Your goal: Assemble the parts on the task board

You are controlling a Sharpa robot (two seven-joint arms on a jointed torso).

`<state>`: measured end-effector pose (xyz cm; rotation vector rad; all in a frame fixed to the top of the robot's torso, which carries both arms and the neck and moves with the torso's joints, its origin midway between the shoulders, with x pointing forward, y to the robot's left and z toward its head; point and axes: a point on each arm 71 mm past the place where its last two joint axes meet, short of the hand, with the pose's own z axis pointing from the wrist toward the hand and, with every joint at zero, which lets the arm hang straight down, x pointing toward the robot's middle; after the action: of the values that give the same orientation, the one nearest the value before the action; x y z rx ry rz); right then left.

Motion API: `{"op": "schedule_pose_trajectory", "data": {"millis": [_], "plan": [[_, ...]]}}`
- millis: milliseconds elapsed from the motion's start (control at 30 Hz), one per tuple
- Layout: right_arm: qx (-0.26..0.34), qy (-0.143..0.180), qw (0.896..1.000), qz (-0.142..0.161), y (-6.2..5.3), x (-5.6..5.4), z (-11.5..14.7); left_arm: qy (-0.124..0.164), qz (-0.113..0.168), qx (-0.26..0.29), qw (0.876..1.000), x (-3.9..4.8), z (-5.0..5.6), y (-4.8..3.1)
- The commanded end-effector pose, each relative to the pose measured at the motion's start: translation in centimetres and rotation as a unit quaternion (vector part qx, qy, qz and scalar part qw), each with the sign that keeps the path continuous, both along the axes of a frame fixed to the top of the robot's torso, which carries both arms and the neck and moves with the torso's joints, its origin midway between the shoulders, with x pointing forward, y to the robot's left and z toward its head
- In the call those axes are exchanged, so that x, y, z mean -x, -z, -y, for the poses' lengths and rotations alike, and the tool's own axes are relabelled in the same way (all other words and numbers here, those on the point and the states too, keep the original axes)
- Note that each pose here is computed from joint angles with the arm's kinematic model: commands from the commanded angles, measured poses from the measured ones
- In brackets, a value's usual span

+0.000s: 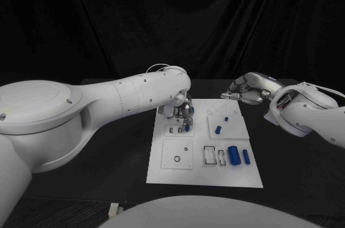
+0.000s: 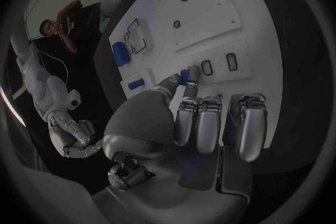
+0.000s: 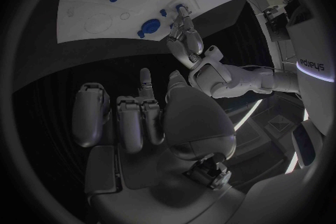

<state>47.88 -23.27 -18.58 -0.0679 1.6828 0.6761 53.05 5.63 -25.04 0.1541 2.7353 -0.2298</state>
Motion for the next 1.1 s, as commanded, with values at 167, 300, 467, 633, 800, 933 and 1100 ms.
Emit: {"op": "schedule_pose_trajectory", "data": {"millis": [167, 300, 467, 633, 800, 933, 1100], "plan": [[0.005, 0.007, 1.0, -0.008, 0.2, 0.0, 0.2, -0.002, 0.003, 0.013, 1.0, 0.2, 0.3, 0.12], [0.005, 0.007, 1.0, -0.008, 0.2, 0.0, 0.2, -0.002, 0.004, 0.014, 1.0, 0.24, 0.3, 0.1], [0.006, 0.008, 1.0, -0.008, 0.2, 0.1, 0.3, -0.004, 0.007, 0.018, 1.0, 0.33, 0.2, 0.07], [0.006, 0.009, 1.0, -0.009, 0.2, 0.1, 0.4, -0.006, 0.015, 0.025, 1.0, 0.47, 0.0, -0.13], [0.007, 0.01, 1.0, -0.011, 0.3, 0.1, 0.4, -0.008, 0.022, 0.031, 0.999, 0.54, -0.4, -0.61], [0.007, 0.01, 1.0, -0.011, 0.4, 0.1, 0.4, -0.011, 0.029, 0.035, 0.999, 0.53, -1.0, -1.1], [0.008, 0.011, 1.0, -0.014, 0.4, 0.2, 0.5, -0.009, 0.037, 0.042, 0.998, 0.79, -1.7, -1.96]]}}
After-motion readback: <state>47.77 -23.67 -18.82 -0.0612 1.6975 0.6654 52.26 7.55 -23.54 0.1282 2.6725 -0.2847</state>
